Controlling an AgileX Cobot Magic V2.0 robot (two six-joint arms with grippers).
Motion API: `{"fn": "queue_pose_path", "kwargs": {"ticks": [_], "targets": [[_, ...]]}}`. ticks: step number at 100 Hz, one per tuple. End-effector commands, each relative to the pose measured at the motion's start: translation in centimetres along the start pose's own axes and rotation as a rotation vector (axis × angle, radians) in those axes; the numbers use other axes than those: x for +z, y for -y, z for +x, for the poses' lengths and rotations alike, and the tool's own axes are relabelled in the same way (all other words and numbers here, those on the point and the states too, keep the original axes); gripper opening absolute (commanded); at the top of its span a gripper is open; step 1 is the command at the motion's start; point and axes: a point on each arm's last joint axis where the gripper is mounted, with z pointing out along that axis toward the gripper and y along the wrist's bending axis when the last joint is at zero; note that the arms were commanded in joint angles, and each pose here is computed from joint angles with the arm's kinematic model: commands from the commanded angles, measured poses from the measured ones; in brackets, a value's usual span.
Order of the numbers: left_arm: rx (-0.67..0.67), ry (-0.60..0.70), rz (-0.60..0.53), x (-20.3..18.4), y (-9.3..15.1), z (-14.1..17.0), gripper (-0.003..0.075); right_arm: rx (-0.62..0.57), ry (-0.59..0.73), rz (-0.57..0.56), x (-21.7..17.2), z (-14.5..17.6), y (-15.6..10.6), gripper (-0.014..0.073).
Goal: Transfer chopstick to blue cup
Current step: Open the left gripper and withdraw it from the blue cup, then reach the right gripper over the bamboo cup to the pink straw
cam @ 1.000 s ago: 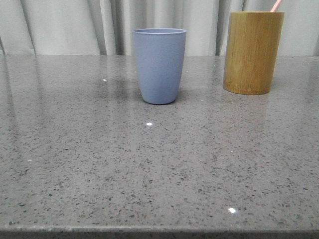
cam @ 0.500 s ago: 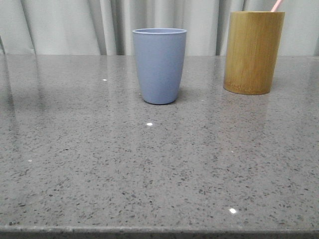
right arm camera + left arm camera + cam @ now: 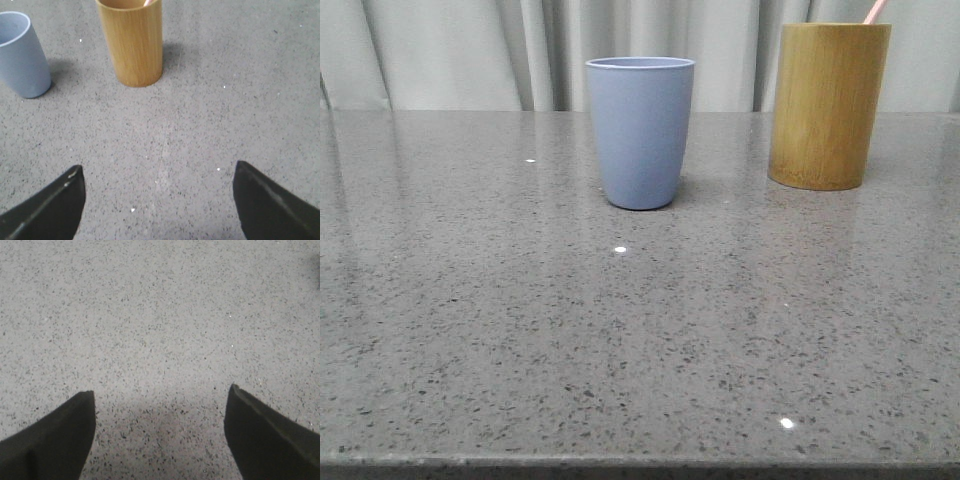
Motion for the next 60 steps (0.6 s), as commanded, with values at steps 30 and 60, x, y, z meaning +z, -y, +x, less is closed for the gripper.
{"fn": "queue_pose_path", "kwargs": {"ticks": [30, 60], "targets": [[-0.019, 0.142, 0.005, -1.1, 0.1, -1.1, 0.0512, 0.052, 0.447, -0.002, 3.1, -6.5, 0.2, 0.0603], [-0.019, 0.142, 0.005, -1.1, 0.1, -1.1, 0.0512, 0.136, 0.56, 0.044, 11.3, -8.8, 1.5, 0.0603]]}}
